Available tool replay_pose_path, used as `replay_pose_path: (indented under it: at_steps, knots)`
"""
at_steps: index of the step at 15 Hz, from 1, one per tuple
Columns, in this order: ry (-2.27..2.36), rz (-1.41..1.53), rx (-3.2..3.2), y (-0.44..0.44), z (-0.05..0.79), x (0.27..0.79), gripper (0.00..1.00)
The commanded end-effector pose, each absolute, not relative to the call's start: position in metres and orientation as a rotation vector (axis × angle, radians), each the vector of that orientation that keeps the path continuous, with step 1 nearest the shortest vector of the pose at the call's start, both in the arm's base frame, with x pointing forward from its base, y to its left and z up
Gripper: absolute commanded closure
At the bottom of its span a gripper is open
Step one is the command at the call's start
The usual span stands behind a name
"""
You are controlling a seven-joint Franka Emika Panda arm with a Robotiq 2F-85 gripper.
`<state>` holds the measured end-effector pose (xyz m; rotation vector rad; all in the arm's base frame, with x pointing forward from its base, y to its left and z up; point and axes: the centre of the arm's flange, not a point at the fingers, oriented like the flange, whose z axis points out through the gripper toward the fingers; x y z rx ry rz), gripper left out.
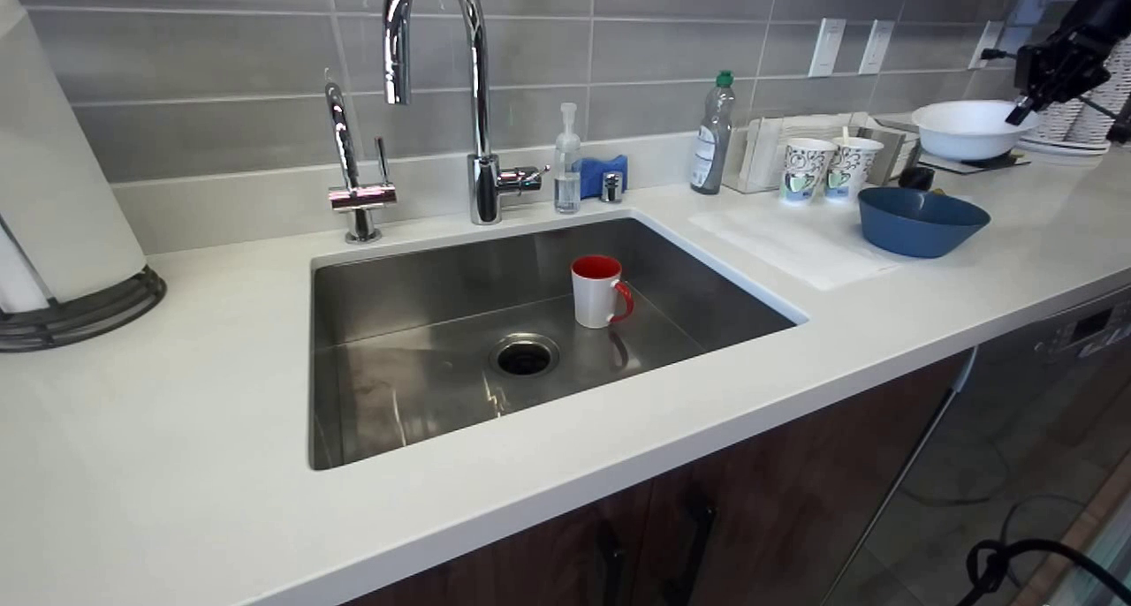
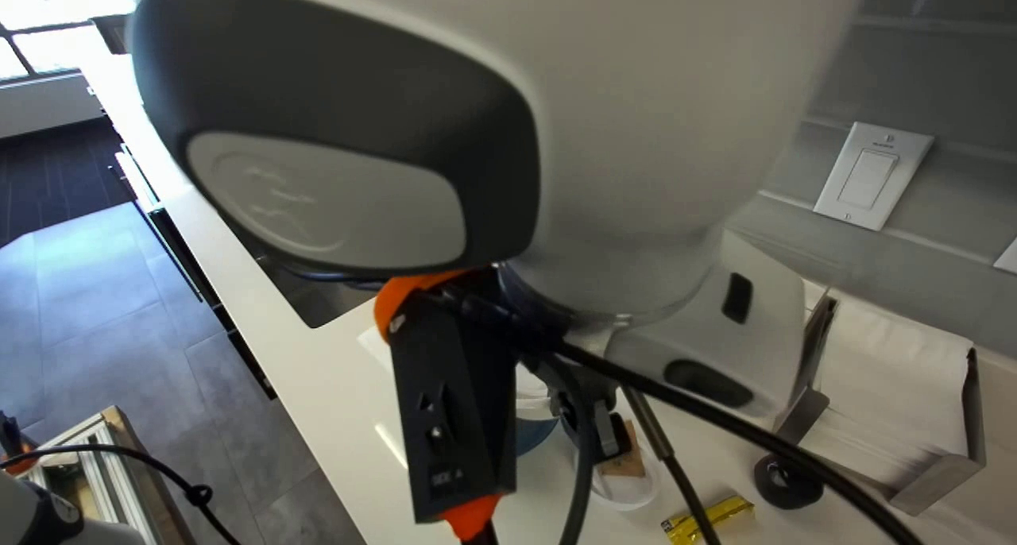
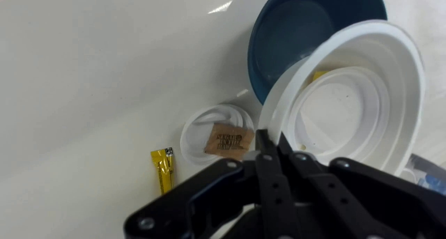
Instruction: Move the white bowl to the counter
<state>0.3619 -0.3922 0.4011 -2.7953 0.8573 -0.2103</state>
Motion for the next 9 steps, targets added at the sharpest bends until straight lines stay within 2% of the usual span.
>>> replay_pose_path:
  at_steps: [1, 9]
  knots:
    - [1.103, -0.233, -2.648, -0.425, 0.391, 0.380, 0.99]
    - [1.577, -0.328, -2.382, -0.471, 0.359, 0.394, 0.99]
